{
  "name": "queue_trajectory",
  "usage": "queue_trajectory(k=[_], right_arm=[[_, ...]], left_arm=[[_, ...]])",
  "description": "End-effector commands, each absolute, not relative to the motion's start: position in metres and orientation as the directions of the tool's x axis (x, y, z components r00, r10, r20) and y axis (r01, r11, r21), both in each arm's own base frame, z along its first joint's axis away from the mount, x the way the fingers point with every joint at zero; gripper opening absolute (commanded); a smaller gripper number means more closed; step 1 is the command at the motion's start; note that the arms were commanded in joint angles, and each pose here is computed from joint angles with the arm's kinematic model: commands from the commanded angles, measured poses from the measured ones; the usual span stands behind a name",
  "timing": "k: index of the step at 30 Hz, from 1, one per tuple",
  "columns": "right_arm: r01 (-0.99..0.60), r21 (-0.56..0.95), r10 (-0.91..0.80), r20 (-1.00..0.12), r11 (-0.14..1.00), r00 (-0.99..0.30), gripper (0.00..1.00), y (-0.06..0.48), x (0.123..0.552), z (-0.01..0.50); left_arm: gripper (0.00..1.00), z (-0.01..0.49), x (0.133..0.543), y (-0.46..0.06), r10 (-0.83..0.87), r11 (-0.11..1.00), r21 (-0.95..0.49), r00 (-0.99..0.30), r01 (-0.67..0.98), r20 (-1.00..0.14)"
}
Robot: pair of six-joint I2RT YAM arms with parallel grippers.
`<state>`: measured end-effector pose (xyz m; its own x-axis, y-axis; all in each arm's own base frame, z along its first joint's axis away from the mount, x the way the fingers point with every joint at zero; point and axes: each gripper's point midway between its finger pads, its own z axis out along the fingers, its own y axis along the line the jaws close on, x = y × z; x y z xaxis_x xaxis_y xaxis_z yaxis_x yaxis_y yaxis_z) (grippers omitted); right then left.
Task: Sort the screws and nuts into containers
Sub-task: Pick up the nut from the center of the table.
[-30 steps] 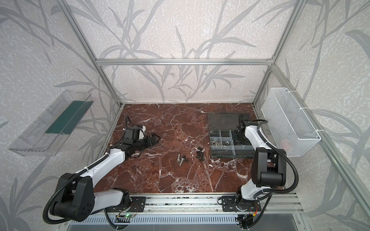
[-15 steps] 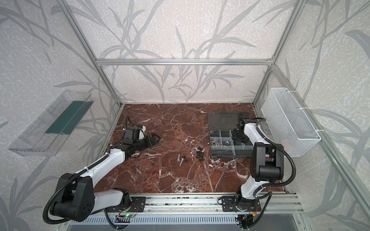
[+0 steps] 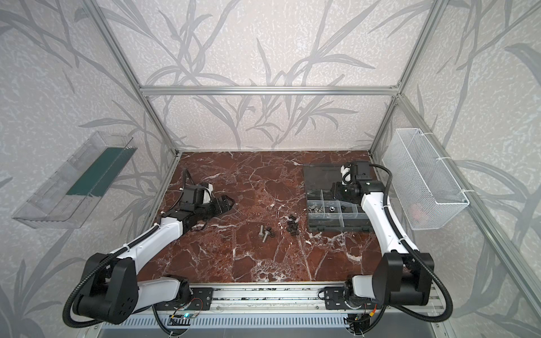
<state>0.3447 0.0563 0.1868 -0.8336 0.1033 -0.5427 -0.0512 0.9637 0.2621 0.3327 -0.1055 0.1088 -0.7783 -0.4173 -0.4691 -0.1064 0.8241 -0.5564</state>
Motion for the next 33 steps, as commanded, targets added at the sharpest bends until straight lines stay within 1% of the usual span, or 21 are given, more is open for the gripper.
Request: queue_trajectory(k=[1,6,9,14,24,33], right_arm=[[-0.247,0.261,-0.069,-0.544,0.933,-0.836,0.56,0.109,0.318,0.186],[-0.404,0.251,-0.22,-0.539,0.88,-0.813,0.56,0.172,0.287,0.175],[-0.431,0.269,-0.24,-0.532,0.861,-0.812,0.56,0.195,0.28,0.164],[-0.478,0.248,-0.316,-0.49,0.843,-0.812,0.56,0.225,0.267,0.136],[-0.546,0.23,-0.44,-0.385,0.805,-0.811,0.56,0.269,0.245,0.09],[-0.561,0.157,-0.497,-0.314,0.813,-0.809,0.56,0.277,0.237,0.062]], left_arm=[[0.99,0.108,0.335,-0.104,-0.417,0.824,-0.556,-0.779,-0.107,-0.468],[0.99,0.107,0.334,-0.105,-0.418,0.82,-0.562,-0.782,-0.106,-0.463],[0.99,0.107,0.333,-0.106,-0.42,0.818,-0.565,-0.782,-0.106,-0.461],[0.99,0.108,0.332,-0.105,-0.421,0.819,-0.564,-0.779,-0.107,-0.464],[0.99,0.108,0.33,-0.102,-0.422,0.823,-0.558,-0.775,-0.109,-0.47],[0.99,0.107,0.331,-0.102,-0.421,0.822,-0.558,-0.778,-0.11,-0.466]])
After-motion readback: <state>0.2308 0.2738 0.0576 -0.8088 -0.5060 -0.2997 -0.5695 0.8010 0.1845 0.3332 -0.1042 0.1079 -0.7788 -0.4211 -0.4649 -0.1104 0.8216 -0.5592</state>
